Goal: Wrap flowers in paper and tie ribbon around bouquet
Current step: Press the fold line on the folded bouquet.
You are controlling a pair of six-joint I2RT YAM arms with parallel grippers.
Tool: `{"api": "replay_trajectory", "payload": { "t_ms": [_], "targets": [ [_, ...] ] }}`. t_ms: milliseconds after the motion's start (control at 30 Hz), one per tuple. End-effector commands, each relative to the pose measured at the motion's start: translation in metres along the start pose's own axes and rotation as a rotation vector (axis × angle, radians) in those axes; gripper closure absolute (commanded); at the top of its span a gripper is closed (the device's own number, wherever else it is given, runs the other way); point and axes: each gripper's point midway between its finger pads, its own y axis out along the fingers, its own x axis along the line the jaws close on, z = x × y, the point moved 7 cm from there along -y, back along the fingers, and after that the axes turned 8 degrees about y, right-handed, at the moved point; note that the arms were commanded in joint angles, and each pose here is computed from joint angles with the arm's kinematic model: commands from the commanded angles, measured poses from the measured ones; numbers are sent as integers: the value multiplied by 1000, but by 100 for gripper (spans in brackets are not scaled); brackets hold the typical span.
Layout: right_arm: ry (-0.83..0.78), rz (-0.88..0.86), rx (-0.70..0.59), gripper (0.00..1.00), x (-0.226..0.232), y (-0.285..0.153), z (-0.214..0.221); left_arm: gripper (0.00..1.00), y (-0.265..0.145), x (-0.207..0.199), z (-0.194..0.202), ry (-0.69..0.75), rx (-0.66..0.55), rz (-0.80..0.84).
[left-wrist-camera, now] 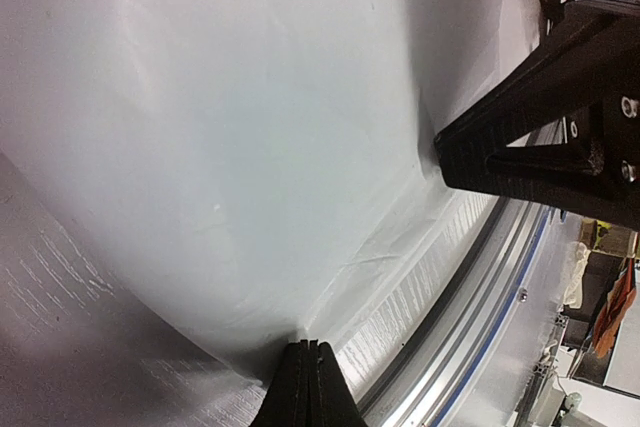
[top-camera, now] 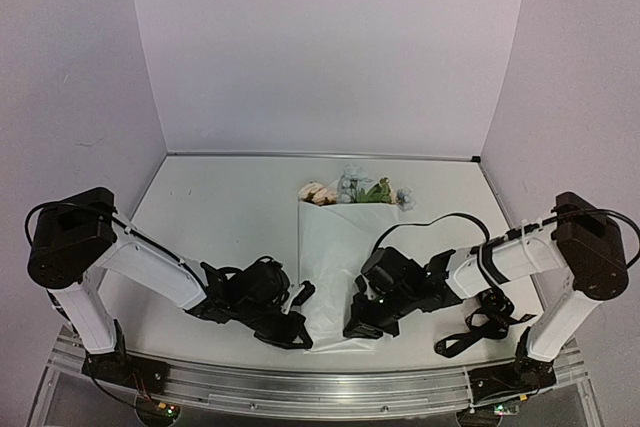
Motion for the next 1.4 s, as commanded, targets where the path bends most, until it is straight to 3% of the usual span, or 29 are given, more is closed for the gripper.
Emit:
{"api": "replay_trajectory", "payload": {
  "t_ms": [0, 333, 567, 700, 1067, 1367],
  "targets": [
    [-3, 12, -24, 98, -7, -6, -2, 100, 3, 7, 4, -11, 14, -50],
    [25, 55, -4, 98, -23, 2, 1, 99, -1, -1, -4, 0, -9, -29],
    [32, 75, 9, 98, -29, 7, 2, 92, -29, -23, -36, 31, -139, 31],
    [32, 78, 10, 98, -30, 8, 2, 90, -41, -13, -56, 11, -190, 48],
    [30, 84, 13, 98, -32, 8, 2, 90, -17, 1, -53, -26, -115, 109],
    [30, 86, 23, 99, -34, 8, 4, 89, -13, 30, -62, -134, -152, 56]
  ]
}}
